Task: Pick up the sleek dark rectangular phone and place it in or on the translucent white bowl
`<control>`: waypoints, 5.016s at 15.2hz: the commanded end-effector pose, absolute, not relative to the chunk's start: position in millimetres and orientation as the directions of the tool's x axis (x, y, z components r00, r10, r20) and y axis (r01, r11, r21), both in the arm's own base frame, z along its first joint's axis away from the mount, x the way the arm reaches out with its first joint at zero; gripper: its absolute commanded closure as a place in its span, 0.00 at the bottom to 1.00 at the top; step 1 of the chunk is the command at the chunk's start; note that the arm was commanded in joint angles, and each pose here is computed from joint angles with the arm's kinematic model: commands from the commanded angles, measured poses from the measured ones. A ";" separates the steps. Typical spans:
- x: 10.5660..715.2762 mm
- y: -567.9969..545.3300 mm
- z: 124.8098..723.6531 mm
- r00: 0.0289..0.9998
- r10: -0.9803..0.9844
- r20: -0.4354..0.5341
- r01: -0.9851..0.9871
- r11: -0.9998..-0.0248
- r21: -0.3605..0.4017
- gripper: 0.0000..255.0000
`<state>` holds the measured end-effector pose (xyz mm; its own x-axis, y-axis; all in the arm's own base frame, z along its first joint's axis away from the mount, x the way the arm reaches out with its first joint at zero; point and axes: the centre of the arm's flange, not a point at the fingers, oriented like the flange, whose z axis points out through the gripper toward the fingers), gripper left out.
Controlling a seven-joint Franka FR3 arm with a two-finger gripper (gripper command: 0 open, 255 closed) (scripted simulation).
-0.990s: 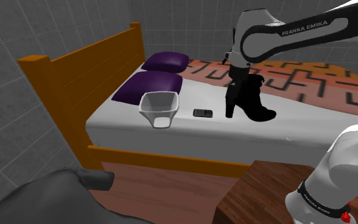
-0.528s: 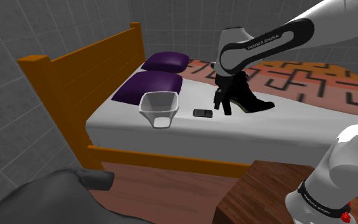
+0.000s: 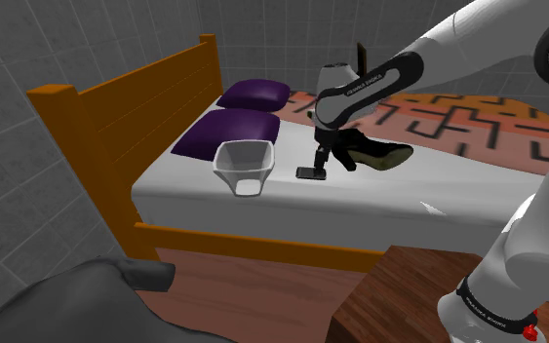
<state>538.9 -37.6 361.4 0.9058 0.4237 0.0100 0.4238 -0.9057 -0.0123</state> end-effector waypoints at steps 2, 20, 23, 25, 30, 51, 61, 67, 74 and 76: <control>539.1 -38.0 345.6 0.905 0.425 0.011 0.425 -0.905 -0.012 0.00; 539.1 -37.7 332.1 0.905 0.425 0.010 0.425 -0.905 -0.012 1.00; 539.1 -37.7 337.3 0.905 0.425 0.011 0.425 -0.905 -0.012 1.00; 539.2 -37.7 347.9 0.905 0.425 0.011 0.425 -0.905 -0.012 1.00; 539.2 -37.7 374.3 0.905 0.425 0.011 0.425 -0.905 -0.012 1.00; 539.2 -37.7 485.2 0.905 0.425 0.011 0.425 -0.905 -0.012 1.00; 539.2 -37.7 538.0 0.905 0.425 0.011 0.425 -0.905 -0.012 1.00; 560.9 10.4 545.9 0.905 0.425 0.011 0.425 -0.905 -0.012 1.00; 598.9 94.6 548.6 0.905 0.425 0.011 0.425 -0.905 -0.012 1.00; 609.7 118.6 549.4 0.905 0.425 0.011 0.425 -0.905 -0.012 1.00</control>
<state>602.9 104.9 548.6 0.9046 0.4260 0.0099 0.4261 -0.9046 -0.0114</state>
